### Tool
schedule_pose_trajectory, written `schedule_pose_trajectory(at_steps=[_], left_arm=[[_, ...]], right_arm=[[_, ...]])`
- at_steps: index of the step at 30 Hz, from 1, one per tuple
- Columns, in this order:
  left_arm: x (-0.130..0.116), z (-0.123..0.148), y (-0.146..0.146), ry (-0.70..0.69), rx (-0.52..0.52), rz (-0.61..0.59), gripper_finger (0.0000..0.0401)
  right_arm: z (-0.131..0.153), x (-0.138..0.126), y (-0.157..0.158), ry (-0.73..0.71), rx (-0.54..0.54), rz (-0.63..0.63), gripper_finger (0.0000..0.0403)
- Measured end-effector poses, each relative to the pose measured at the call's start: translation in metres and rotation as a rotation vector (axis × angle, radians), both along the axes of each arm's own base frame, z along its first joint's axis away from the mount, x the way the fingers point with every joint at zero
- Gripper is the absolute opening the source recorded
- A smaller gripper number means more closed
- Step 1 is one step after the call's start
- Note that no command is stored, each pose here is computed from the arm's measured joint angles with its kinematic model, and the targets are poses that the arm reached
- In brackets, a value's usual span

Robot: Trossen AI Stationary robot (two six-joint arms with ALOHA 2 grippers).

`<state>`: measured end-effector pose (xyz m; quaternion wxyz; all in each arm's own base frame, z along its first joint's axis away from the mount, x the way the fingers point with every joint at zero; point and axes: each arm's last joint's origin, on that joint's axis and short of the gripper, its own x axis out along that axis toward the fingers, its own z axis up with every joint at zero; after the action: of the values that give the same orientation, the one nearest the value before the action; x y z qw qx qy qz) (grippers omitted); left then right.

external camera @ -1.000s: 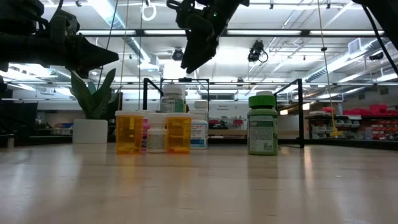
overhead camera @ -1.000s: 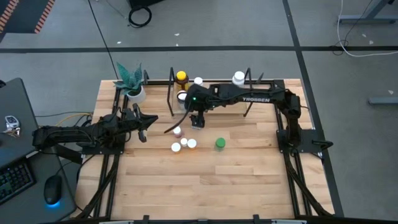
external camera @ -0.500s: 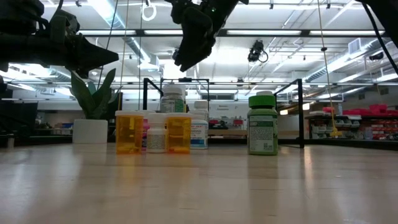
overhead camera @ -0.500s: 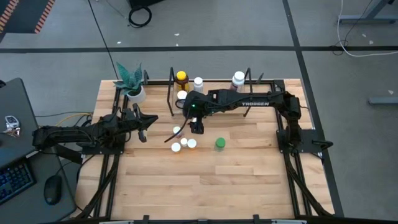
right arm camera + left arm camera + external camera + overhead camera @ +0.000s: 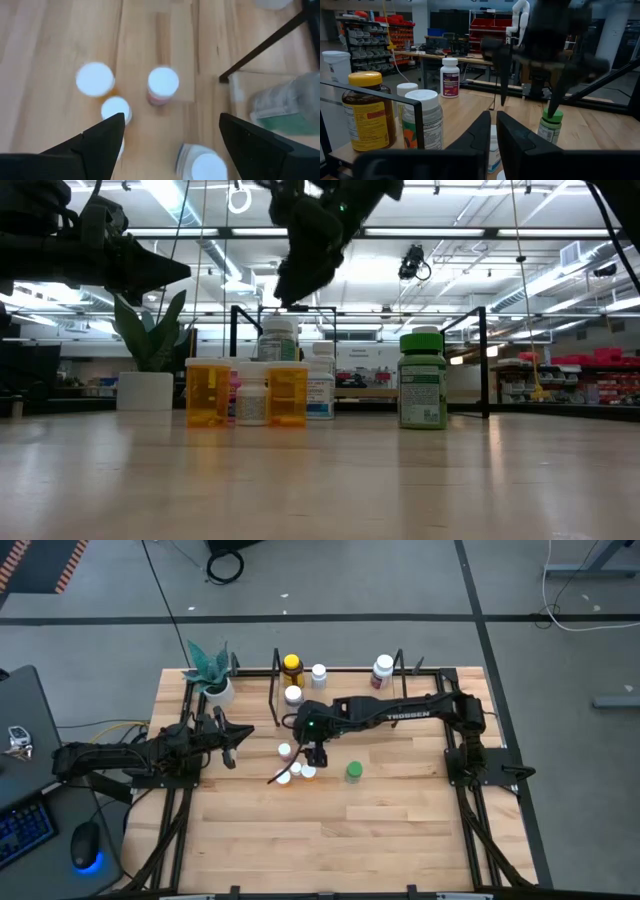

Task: Pick and place medicine bottles onto shelf by color
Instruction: Put the white blue medicine bottle on the shelf

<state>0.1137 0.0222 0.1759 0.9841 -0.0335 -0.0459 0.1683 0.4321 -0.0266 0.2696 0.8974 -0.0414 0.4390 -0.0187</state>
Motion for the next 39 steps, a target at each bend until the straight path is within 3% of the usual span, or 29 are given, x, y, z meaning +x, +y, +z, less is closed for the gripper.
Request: schedule_pose_trajectory(at_steps=[13, 26, 39], left_arm=[[0.0, 0.0, 0.0, 0.0, 0.0, 0.0, 0.003], [0.0, 0.0, 0.0, 0.0, 0.0, 0.0, 0.0037], [0.0, 0.0, 0.0, 0.0, 0.0, 0.0, 0.0038]], right_arm=[[-0.049, -0.015, -0.029, 0.099, 0.0, -0.106, 0.0319], [-0.074, -0.023, -0.044, 0.101, -0.02, -0.156, 0.0299], [-0.078, -0.024, -0.045, 0.086, -0.012, -0.168, 0.0224]])
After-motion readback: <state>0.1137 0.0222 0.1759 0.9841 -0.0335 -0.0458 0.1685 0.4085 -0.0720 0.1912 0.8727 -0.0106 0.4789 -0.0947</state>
